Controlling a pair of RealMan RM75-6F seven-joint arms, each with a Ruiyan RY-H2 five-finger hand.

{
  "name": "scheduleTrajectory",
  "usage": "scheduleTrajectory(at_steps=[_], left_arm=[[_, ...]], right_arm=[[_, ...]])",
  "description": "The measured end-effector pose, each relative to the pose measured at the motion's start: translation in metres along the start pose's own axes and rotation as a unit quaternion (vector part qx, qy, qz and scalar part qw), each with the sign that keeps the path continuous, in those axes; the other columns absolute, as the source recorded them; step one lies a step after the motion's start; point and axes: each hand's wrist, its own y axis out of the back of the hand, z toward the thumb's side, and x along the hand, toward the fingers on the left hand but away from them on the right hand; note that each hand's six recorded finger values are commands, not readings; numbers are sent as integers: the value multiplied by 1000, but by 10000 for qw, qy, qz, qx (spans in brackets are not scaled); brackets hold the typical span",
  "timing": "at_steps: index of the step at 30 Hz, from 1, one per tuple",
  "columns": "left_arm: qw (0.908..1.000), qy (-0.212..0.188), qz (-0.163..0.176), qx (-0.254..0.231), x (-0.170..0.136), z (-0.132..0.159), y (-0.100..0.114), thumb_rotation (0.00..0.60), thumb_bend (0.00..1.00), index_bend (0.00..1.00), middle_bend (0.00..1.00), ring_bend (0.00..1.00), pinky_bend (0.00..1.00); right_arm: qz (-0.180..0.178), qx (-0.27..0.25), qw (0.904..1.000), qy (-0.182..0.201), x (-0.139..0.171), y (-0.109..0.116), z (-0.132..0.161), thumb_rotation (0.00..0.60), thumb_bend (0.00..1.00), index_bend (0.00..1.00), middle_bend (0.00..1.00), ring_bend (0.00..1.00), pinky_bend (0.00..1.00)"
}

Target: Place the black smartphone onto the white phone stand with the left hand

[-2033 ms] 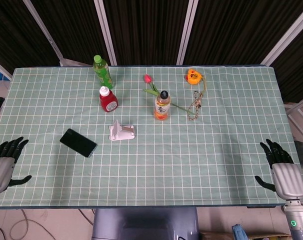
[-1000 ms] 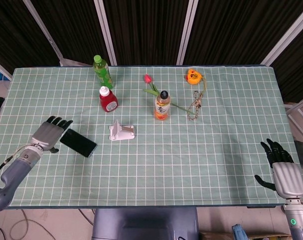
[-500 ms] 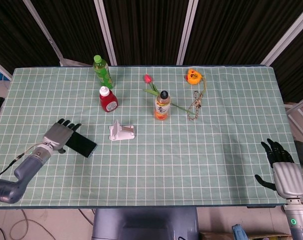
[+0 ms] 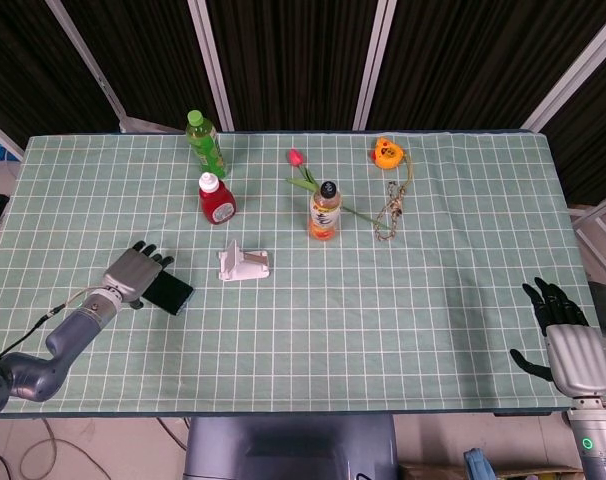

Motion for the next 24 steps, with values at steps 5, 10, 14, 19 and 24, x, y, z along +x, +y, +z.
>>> scheduleTrajectory(at_steps=[5,10,14,19,24], left_arm=[[10000,5,-25,6,1,0,-2,600,100,190,254,95,130],[10000,14,-48,10,2,0,-3,600,100,192,253,95,130],[10000,16,-47,-5,4,1,-4,600,100,191,253,95,130],[10000,-11,-25,-2,6,5,-4,600,100,189,253,95,130],[10000,-31,-1,-15,7,8,-6,600,100,189,252,95,130]], right_arm=[[-2,-4,10000,-1,0,0,0,600,292,94,0,0,186],[0,-6,10000,1,0,0,0,600,293,94,0,0,186],[-5,-11,10000,1,0,0,-1,600,294,94,0,0,186],[-10,-15,10000,2,1,0,-1,600,300,93,0,0,186],[-14,-20,10000,4,1,0,-1,600,301,94,0,0,186]])
